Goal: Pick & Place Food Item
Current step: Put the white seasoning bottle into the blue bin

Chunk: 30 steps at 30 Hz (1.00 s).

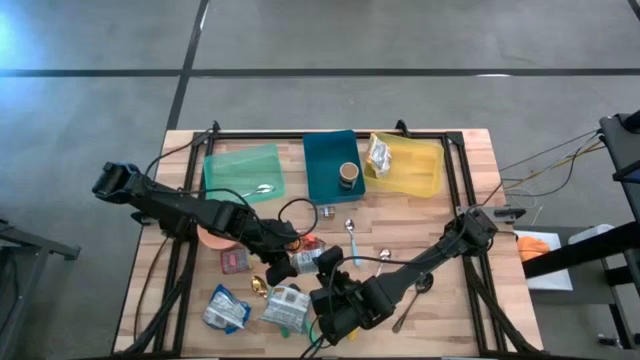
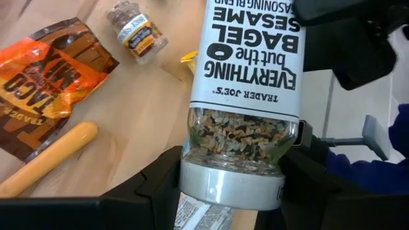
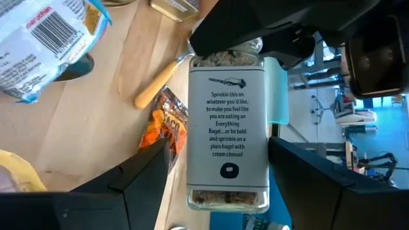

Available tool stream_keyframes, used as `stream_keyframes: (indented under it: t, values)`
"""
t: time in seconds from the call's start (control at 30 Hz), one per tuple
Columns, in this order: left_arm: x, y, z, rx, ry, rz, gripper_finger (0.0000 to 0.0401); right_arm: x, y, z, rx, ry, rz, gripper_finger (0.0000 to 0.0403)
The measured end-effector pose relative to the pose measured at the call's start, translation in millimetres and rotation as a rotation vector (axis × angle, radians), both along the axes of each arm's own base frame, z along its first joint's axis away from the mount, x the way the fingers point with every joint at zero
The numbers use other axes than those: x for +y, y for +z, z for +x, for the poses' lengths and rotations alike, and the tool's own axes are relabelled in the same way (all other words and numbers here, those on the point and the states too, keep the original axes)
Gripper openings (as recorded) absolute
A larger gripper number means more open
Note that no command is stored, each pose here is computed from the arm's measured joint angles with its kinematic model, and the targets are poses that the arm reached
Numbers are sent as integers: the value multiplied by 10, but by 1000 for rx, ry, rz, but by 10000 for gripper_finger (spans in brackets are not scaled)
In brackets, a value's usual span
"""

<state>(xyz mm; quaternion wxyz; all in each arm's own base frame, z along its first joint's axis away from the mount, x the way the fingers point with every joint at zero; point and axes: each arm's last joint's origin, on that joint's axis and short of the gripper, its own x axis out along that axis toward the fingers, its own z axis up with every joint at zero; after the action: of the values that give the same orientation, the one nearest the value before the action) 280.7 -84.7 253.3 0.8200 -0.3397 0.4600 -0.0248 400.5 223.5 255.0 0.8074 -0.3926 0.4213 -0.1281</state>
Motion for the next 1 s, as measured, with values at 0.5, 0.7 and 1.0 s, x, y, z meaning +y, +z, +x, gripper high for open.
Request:
stream_keyframes:
  t: [0.5,0.7,1.0]
  values:
    - [-7,7,5,-14,-29,-3,203,-190,-15,104,26,-32,54,261]
    - [-7,7,4,-15,-33,0,203,-192,-19,108,38,-22,69,261]
    - [-4,6,4,-11,-27,-4,203,-190,-16,108,42,-16,63,261]
